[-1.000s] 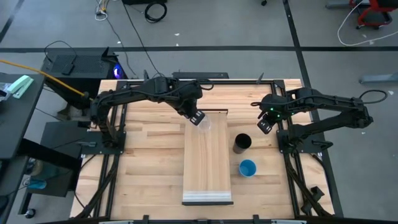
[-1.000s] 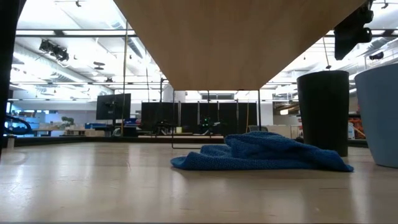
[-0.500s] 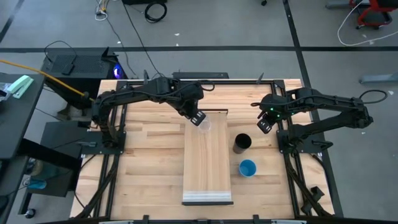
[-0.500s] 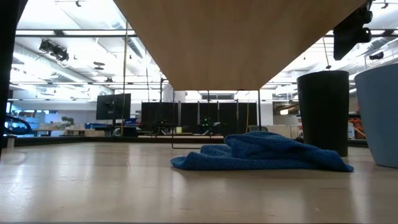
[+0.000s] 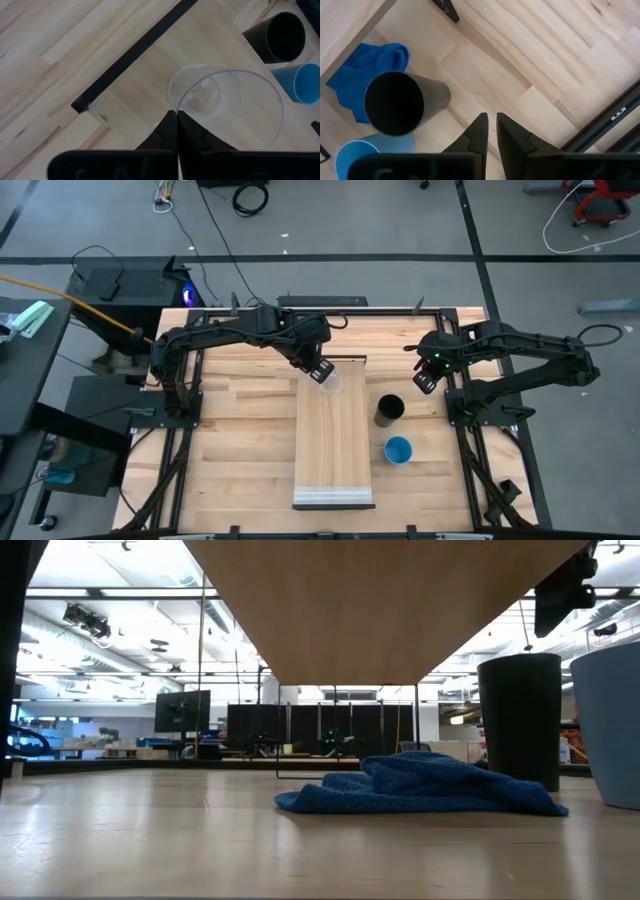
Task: Stack small to large cups/mugs on shelf
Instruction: Put the transparent cup on the shelf
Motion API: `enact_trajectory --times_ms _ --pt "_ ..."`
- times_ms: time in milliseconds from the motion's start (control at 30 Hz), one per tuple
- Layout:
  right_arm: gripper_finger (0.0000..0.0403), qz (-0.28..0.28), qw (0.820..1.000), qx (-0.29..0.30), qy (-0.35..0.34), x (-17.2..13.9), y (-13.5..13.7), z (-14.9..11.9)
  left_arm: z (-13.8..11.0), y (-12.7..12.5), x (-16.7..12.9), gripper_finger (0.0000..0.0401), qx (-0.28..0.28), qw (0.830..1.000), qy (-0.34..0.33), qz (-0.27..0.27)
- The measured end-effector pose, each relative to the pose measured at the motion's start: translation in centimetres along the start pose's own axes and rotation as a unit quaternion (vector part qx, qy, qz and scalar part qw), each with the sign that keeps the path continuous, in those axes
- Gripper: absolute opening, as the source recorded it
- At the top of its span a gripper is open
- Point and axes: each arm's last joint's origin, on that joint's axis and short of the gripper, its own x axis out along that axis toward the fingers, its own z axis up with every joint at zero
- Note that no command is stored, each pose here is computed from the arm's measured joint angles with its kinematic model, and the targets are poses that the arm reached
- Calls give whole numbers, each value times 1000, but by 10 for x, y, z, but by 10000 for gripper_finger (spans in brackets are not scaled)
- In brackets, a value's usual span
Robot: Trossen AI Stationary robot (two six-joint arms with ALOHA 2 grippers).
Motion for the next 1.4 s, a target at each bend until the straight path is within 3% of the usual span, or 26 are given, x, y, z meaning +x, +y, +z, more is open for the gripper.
enact_trajectory --times_ms 500,800,1400 --pt "44 -1 1000 -1 -1 0 0 0 0 0 0 25 -5 1000 0 0" --pt "44 -1 1000 -1 -1 0 0 0 2 -2 0 19 -1 1000 -9 -17" --pt "44 -1 1000 -1 -1 0 0 0 3 -4 0 56 4 999 -9 -31"
